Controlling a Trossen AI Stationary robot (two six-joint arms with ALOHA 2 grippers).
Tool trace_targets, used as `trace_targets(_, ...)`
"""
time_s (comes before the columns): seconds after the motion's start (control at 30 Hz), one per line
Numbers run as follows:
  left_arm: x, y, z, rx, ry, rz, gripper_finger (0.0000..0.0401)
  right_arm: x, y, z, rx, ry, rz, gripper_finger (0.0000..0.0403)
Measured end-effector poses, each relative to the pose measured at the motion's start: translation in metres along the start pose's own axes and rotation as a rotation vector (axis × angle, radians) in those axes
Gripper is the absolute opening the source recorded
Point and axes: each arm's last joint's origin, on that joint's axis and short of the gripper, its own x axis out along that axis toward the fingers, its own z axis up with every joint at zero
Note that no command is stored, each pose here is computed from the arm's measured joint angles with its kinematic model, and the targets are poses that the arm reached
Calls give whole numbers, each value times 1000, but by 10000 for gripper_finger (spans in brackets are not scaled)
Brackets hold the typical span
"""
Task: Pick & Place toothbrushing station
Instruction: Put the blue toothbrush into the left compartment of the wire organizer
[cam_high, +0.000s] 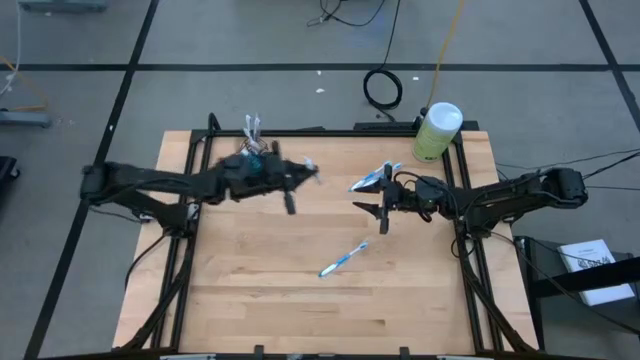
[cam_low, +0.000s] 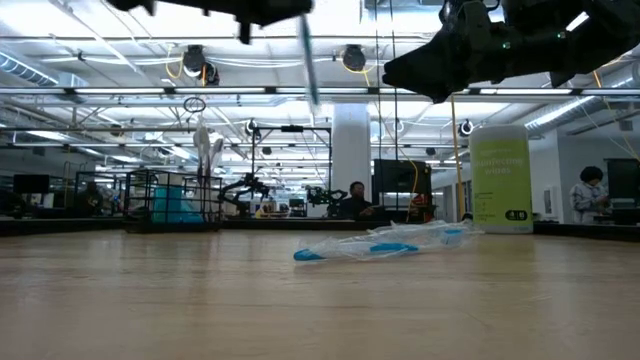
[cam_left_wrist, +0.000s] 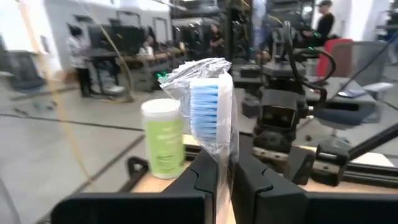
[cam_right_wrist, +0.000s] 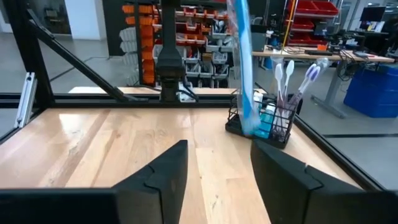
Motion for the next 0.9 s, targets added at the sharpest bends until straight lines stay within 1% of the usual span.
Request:
trace_targets(0.07,-21,5,1,8,-25,44,14,-3,0,2,0,3,0,170)
trace_targets(0.17,-55,14,-5,5,-43,173,14,-7,-1,5,0,1,0,166)
trace_targets(0.27,-86,24,-17,-10,-49,350,20,-8,-1,7,4,-6,0,163)
trace_targets(0.33,-105,31,-21,-19,-63,490,20,-8,-1,6,13,-3,0,162)
trace_targets(0.4,-122,37,-26,-32,-68,631,15,-7,-1,5,21,1,0,163)
trace_targets(0.47,-135,41,-31,-44,-61,736,14,-6,-1,4,22,8,-4,164)
trace_targets(0.63,-154,46,-32,-93,-69,859,17,-7,-1,5,22,5,-4,162)
trace_targets(0.77,-161,49,-38,-90,-11,980,20,-7,-1,4,17,13,-4,160)
trace_targets(0.83,-163,49,-44,-99,15,1005,15,-7,-1,3,17,19,-4,160)
trace_targets(0.9,-164,49,-49,-113,38,1007,15,-7,-1,3,16,18,-5,160)
